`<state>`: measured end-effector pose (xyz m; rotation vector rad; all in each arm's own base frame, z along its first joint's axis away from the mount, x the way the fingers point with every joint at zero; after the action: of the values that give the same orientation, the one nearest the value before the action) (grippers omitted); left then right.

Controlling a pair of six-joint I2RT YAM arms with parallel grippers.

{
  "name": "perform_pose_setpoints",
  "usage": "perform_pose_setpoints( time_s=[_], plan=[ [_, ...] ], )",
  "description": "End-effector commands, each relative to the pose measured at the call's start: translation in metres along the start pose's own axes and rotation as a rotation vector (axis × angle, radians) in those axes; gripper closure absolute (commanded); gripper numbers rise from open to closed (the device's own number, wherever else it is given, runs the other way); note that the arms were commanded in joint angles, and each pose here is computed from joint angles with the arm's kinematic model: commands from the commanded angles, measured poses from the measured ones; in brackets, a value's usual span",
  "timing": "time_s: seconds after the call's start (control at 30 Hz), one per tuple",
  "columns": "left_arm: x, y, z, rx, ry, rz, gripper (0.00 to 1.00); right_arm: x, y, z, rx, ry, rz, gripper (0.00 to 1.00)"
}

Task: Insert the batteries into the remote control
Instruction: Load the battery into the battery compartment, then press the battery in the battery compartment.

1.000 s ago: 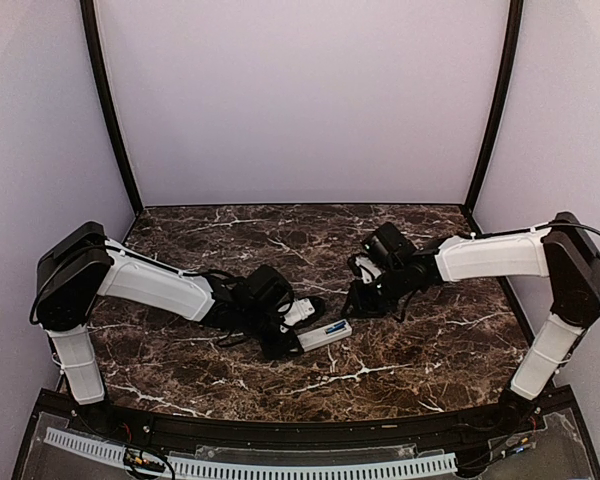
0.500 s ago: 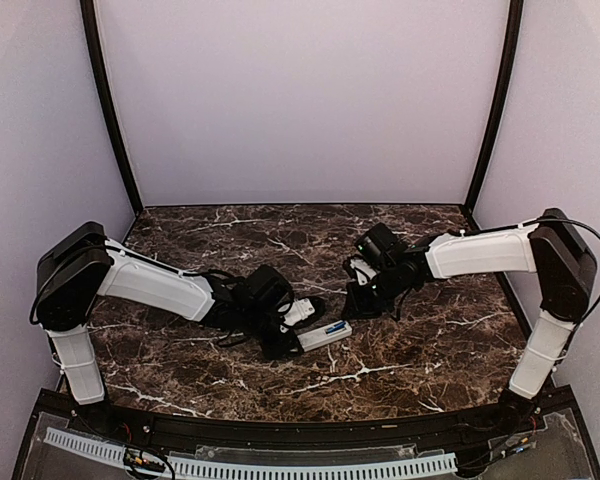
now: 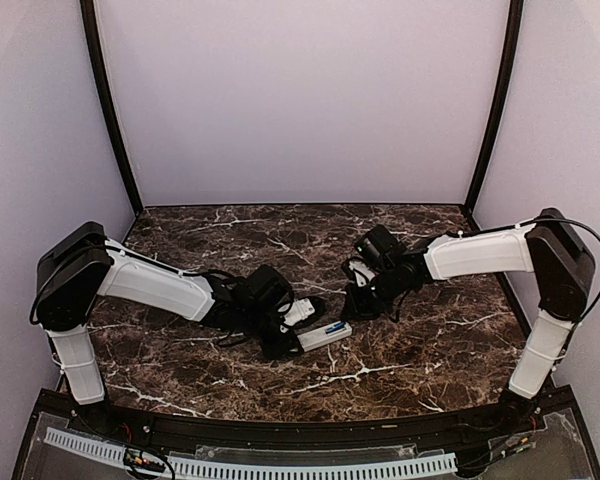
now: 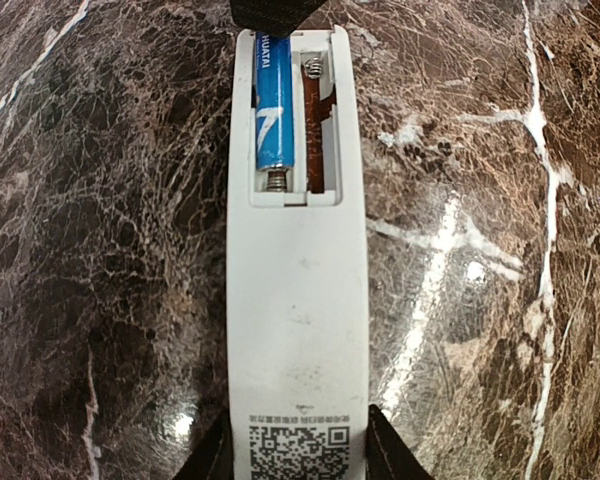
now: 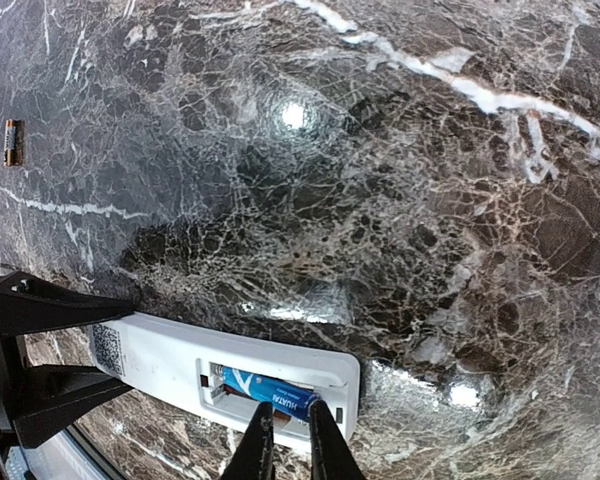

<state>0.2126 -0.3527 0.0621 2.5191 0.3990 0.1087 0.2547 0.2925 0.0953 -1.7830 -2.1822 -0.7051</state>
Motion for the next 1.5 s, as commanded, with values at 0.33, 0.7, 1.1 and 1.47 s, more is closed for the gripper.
perform_pose_setpoints(
  time_s=[0.33, 0.7, 1.1, 1.47],
  plan=[
    [-0.006, -0.025, 0.009, 0.117, -0.021, -0.02, 1.0, -0.006, -0.009, 0.013, 0.025, 0.0, 0.005, 0.89],
    [-0.006, -0.025, 0.009, 0.12, -0.021, -0.021, 1.0, -0.005, -0.011, 0.016, 0.037, 0.021, 0.01, 0.94],
    [-0.006, -0.025, 0.009, 0.121, -0.022, -0.018, 1.0, 0.001, -0.019, 0.03, 0.076, 0.039, 0.006, 0.97],
    [-0.006, -0.025, 0.009, 0.12, -0.021, -0.018, 1.0, -0.004, -0.033, 0.044, 0.118, -0.015, -0.019, 1.0]
  ],
)
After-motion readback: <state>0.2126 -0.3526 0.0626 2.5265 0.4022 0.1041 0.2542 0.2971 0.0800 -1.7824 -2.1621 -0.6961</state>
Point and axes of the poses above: each gripper's point midway between its finger pads, its own z axis out along the fingers, its own x axis along the line the jaws close on, y = z × x, the point moved 5 cm from there along -z, back along the fingers, and after that the axes turned 6 degrees about z, right-handed, at the moved point
